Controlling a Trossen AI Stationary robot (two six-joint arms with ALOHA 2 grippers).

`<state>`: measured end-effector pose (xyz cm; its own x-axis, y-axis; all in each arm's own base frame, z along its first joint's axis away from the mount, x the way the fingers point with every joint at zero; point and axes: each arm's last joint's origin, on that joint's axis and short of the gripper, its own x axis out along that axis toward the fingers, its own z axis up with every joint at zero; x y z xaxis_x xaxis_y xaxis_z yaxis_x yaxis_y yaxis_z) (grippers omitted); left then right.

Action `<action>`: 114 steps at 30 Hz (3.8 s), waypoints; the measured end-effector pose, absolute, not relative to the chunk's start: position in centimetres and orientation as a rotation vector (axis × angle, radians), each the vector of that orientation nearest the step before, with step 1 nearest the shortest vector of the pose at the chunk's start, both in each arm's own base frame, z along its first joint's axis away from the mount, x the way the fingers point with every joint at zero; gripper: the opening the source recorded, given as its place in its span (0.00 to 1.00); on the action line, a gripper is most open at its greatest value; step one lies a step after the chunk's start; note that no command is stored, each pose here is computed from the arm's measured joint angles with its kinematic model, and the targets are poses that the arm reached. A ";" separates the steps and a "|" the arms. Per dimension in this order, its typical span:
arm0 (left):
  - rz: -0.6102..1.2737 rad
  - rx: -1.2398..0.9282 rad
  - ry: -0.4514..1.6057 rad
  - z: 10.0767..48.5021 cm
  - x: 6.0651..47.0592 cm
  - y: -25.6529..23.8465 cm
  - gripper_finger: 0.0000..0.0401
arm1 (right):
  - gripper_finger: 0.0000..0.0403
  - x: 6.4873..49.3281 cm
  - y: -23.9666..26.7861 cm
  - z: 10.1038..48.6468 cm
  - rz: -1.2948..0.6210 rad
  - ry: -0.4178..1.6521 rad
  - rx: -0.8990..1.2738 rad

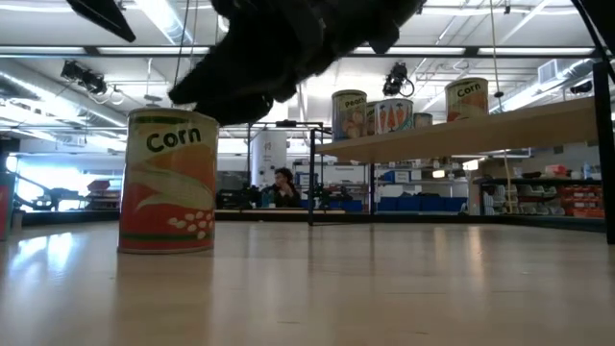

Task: Pick and place cans onto a shelf
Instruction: Put the canned corn can on the shelf

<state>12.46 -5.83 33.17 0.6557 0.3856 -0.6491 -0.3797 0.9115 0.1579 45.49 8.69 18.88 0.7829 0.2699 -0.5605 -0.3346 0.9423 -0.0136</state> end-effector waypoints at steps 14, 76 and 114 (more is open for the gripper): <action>0.466 -0.003 0.660 34.1 14.9 -3.8 0.76 | 0.98 46.0 7.8 15.7 0.395 0.509 -0.162; 0.431 -0.041 0.363 36.0 20.8 -3.8 0.76 | 0.90 21.4 2.9 30.0 -1.226 0.506 0.400; 0.482 -0.156 0.363 35.6 20.8 -3.3 0.76 | 0.86 16.6 0.9 38.3 -0.582 1.119 0.458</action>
<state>20.77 -3.27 35.57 0.8240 0.4236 -0.3762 -0.4785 0.8759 -0.0616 16.60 0.88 38.33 0.3165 -0.2026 -0.9267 0.6427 0.7644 0.0524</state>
